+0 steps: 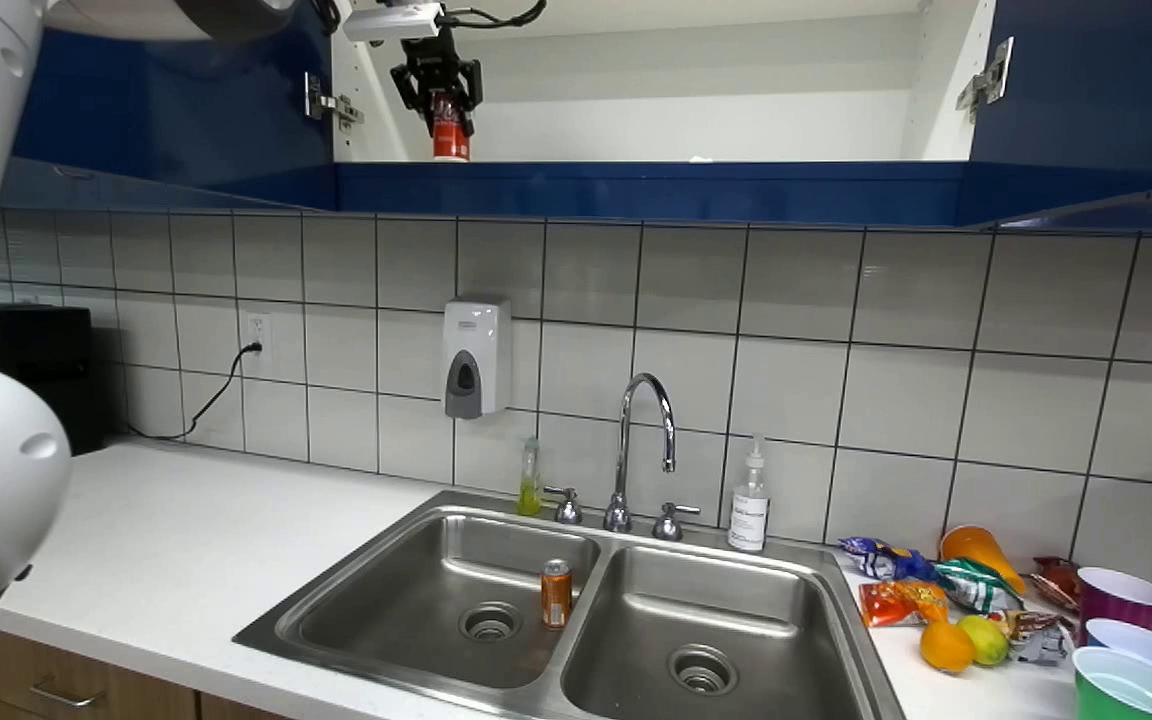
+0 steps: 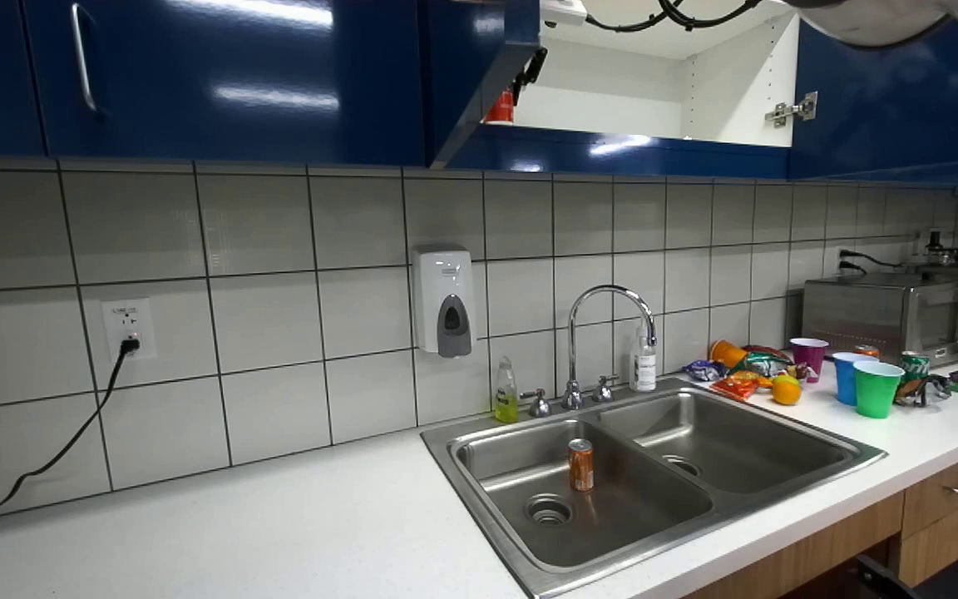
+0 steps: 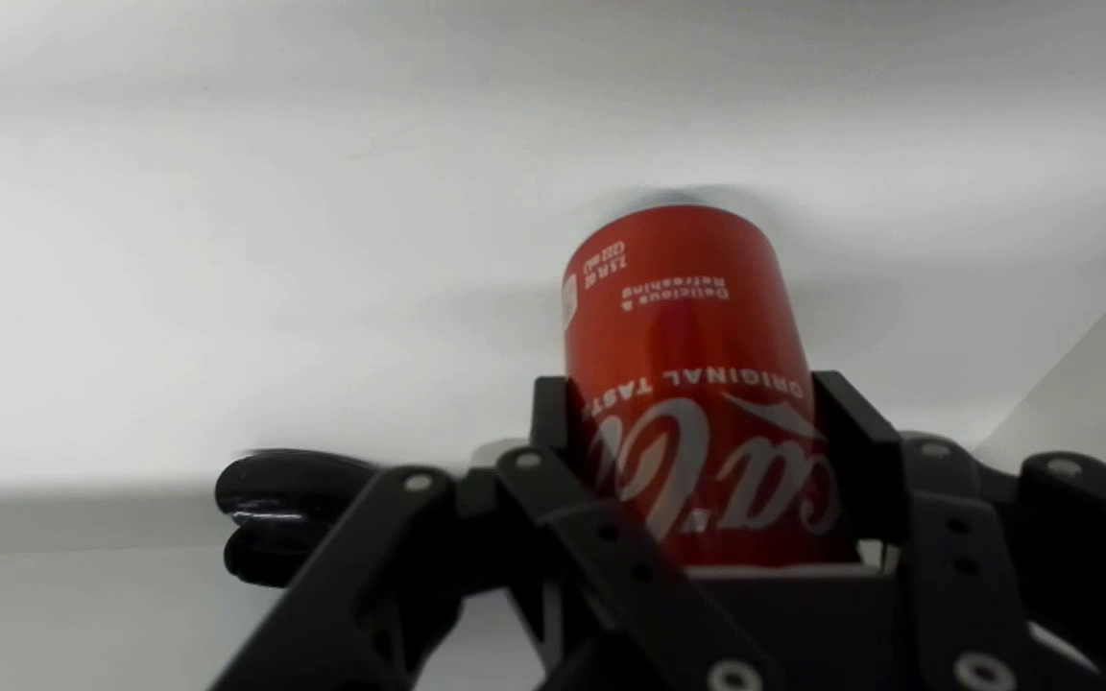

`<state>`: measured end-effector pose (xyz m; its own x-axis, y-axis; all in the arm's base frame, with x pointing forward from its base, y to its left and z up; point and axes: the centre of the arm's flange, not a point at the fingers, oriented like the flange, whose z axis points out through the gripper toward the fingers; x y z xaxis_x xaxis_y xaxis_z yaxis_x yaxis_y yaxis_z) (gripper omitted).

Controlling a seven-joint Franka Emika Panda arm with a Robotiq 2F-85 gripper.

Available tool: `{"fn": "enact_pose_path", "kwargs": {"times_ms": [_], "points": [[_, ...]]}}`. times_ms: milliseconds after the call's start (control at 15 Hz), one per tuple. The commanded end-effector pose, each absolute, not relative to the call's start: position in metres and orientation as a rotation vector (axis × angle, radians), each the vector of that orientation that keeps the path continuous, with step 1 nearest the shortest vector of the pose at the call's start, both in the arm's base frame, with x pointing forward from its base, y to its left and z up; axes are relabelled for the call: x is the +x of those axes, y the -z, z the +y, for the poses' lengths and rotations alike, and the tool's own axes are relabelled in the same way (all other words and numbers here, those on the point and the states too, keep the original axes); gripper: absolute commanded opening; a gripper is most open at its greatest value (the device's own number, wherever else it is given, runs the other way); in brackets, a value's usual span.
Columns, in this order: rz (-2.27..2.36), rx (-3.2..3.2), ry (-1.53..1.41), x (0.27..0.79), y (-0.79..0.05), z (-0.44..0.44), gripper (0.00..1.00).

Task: Pick up the can from the cabinet and put it in the sink

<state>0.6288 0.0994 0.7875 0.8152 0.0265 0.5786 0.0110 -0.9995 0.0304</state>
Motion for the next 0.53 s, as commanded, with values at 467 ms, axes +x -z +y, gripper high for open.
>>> {"fn": "enact_pose_path", "kwargs": {"times_ms": [467], "points": [[-0.029, 2.958, -0.936, 0.591, -0.794, 0.096, 0.38]]}}
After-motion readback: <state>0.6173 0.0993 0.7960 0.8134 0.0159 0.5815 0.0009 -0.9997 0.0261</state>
